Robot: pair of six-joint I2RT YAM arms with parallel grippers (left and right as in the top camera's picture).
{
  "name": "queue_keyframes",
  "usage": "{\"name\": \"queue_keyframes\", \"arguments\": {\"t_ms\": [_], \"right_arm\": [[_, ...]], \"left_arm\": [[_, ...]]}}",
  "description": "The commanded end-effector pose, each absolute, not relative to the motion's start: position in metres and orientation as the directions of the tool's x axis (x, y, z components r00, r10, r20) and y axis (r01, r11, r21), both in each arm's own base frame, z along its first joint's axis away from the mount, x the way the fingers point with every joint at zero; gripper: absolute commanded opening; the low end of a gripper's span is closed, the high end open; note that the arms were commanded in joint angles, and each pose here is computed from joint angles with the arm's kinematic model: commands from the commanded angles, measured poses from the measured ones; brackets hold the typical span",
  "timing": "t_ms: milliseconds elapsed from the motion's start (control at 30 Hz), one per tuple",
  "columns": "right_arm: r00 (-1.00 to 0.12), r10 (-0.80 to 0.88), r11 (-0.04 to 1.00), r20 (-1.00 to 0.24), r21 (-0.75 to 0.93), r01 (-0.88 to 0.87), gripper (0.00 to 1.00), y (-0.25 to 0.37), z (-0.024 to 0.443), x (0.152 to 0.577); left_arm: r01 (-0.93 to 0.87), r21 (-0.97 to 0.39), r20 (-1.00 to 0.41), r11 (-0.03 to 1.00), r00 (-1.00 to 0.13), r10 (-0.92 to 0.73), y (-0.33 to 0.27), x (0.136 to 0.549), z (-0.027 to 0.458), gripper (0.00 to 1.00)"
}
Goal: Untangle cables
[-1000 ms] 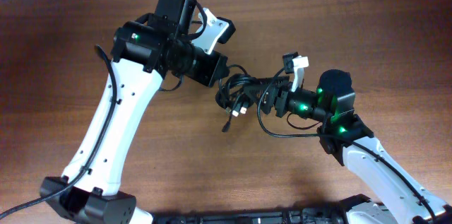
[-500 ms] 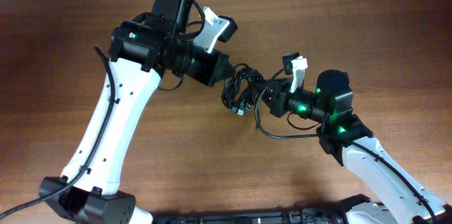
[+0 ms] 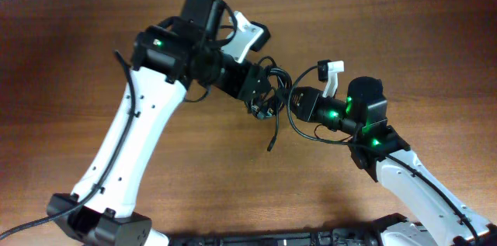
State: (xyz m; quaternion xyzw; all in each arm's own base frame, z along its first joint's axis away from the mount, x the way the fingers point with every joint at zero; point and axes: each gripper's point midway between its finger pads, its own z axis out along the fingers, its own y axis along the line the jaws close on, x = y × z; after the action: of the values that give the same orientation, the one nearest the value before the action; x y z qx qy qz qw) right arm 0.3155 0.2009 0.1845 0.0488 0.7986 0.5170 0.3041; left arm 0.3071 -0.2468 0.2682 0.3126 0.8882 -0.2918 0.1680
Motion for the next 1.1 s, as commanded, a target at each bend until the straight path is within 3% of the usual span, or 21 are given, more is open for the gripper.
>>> {"name": "queue_keyframes", "arguments": {"t_ms": [0, 200, 433, 667, 800, 867, 900, 1033, 1067], "right_arm": [[-0.807, 0.403, 0.463, -0.431, 0.857, -0.227, 0.04, 0.200, 0.187, 0.318], [-0.815, 0.401, 0.467, -0.419, 0.858, -0.212, 0.04, 0.200, 0.183, 0.317], [-0.815, 0.401, 0.467, -0.419, 0.858, -0.212, 0.04, 0.200, 0.183, 0.317], [-0.815, 0.401, 0.467, -0.419, 0.858, -0.212, 0.04, 0.200, 0.183, 0.317], [-0.819, 0.397, 0.467, -0.413, 0.860, -0.207, 0.04, 0.200, 0.182, 0.316], [-0.822, 0.397, 0.468, -0.409, 0.860, -0.203, 0.04, 0.200, 0.181, 0.315], [-0.824, 0.396, 0.470, -0.404, 0.861, -0.196, 0.04, 0.200, 0.179, 0.315], [-0.827, 0.396, 0.473, -0.398, 0.861, -0.188, 0.04, 0.200, 0.177, 0.314], [-0.830, 0.399, 0.481, -0.390, 0.859, -0.173, 0.04, 0.198, 0.174, 0.314]], "left_arm": [[0.669, -0.291, -0.495, 0.684, -0.717, 0.491, -0.253, 0.312, 0.263, 0.34], [0.527, -0.310, -0.388, 0.792, -0.830, 0.400, -0.257, 0.326, 0.231, 0.16], [0.506, -0.264, -0.380, 0.821, -0.837, 0.394, -0.262, 0.334, 0.218, 0.35], [0.522, -0.295, -0.341, 0.800, -0.840, 0.423, -0.296, 0.311, 0.207, 0.28], [0.497, -0.309, -0.351, 0.810, -0.852, 0.389, -0.302, 0.317, 0.206, 0.22], [0.465, -0.319, -0.317, 0.826, -0.873, 0.370, -0.304, 0.318, 0.195, 0.10], [0.455, -0.361, -0.282, 0.814, -0.885, 0.369, -0.311, 0.313, 0.189, 0.04], [0.455, -0.440, -0.263, 0.774, -0.890, 0.373, -0.317, 0.309, 0.194, 0.00], [0.487, -0.527, -0.302, 0.697, -0.874, 0.382, -0.318, 0.314, 0.216, 0.00]]}}
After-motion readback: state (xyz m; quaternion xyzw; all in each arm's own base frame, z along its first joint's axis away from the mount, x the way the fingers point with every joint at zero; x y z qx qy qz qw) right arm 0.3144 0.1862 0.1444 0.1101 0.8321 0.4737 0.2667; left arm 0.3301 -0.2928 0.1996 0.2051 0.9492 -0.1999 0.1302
